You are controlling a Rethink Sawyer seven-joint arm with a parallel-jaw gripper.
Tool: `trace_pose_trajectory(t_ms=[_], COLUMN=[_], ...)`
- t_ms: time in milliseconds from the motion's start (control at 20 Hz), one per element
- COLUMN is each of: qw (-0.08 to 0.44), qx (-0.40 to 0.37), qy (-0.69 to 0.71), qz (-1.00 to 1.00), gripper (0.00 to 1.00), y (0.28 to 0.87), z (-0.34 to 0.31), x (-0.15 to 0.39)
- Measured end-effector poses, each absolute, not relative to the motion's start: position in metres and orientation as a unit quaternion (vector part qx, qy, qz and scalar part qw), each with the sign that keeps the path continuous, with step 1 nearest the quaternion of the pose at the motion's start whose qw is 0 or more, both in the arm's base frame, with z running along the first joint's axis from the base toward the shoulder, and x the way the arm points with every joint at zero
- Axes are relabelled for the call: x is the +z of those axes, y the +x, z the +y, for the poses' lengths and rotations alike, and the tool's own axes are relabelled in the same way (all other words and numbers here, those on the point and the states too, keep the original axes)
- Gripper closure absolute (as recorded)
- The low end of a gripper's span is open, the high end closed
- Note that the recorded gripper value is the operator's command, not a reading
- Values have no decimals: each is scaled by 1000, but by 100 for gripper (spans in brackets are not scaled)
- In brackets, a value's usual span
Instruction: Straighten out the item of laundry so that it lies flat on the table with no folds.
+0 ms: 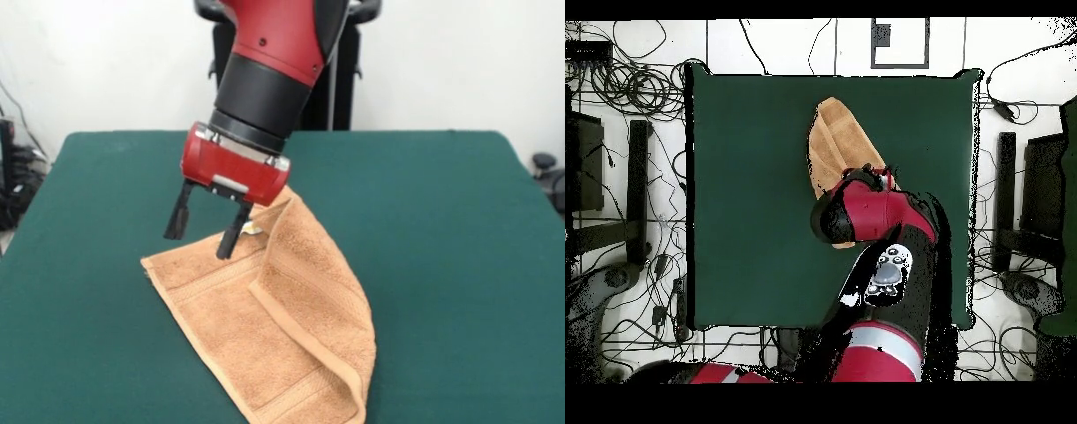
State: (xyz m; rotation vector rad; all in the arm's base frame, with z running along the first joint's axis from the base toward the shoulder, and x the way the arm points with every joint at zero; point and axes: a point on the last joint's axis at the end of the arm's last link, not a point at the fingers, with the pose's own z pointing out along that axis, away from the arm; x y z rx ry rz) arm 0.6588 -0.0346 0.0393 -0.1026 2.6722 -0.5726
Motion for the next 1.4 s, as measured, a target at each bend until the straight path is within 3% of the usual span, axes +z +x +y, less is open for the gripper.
trace_pose_trajectory(t_ms=[1400], qw=[206], qx=[-102], qy=[-7], qz=[973], gripper=[0], y=[659], z=[50], x=[36])
